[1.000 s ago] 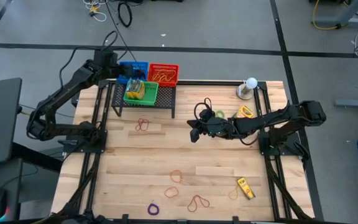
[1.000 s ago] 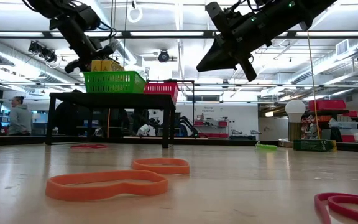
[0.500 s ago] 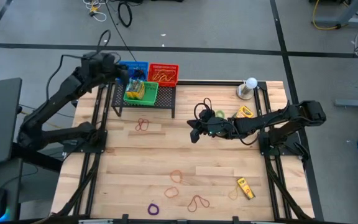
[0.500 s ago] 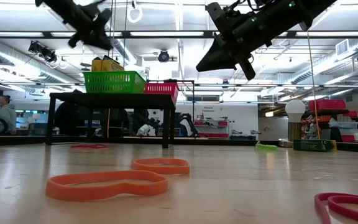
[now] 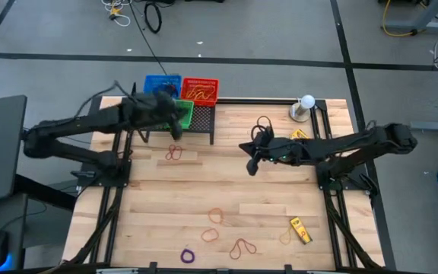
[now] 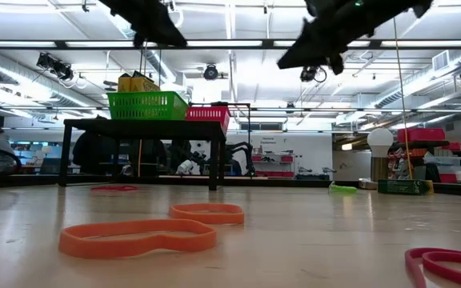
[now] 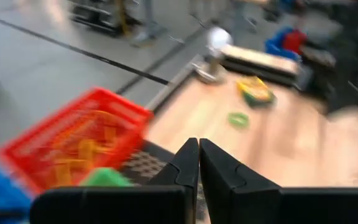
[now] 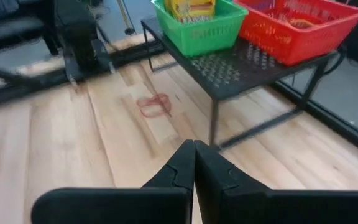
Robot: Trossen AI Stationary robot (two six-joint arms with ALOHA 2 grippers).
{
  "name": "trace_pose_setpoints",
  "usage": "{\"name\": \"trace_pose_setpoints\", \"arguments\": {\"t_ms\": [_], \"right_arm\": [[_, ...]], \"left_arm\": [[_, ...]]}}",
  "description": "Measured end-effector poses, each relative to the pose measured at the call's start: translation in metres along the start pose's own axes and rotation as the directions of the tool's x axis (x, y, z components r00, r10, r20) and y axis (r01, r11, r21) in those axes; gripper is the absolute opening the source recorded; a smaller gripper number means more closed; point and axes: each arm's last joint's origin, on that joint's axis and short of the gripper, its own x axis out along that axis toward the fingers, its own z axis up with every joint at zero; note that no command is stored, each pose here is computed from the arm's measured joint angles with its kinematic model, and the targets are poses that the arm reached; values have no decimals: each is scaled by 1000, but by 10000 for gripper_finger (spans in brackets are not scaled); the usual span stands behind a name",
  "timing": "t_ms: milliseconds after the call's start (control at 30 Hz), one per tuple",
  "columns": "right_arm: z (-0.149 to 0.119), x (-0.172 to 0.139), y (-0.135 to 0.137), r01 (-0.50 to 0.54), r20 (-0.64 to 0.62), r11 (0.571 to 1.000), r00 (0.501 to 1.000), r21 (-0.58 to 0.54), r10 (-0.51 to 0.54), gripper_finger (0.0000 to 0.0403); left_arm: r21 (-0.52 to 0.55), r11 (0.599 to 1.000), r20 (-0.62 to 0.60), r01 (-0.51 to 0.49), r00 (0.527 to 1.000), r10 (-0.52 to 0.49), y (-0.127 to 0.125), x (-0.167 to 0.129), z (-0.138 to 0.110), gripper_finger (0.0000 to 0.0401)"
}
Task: Pick & Place Office Desk Supplies
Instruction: Put the orange rubber band into the red bin
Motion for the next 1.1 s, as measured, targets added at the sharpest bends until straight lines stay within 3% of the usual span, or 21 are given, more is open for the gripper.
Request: {"name": "trace_pose_setpoints", "arguments": {"t_ms": [167, 400, 700, 900, 1100], "right_arm": [[-14, -18, -12, -29, -15, 999, 999, -37, 29, 5], [-39, -39, -29, -74, -25, 993, 997, 87, 76, 13], [-42, -48, -35, -84, 0, 994, 996, 67, 85, 33], [-42, -48, -35, -84, -2, 994, 996, 66, 84, 34], [-42, -48, -35, -84, -3, 994, 996, 65, 84, 34]], "left_arm": [[50, 992, -47, 117, 992, -115, -40, 25, -12, 17], [64, 975, -156, 211, 967, -199, -83, 50, -37, 17], [21, 966, -263, 257, 934, -243, -115, 63, -64, 17], [-30, 914, -279, 405, 875, -397, -136, 64, -72, 18], [-66, 925, -335, 374, 865, -373, -147, 56, -82, 17]]}}
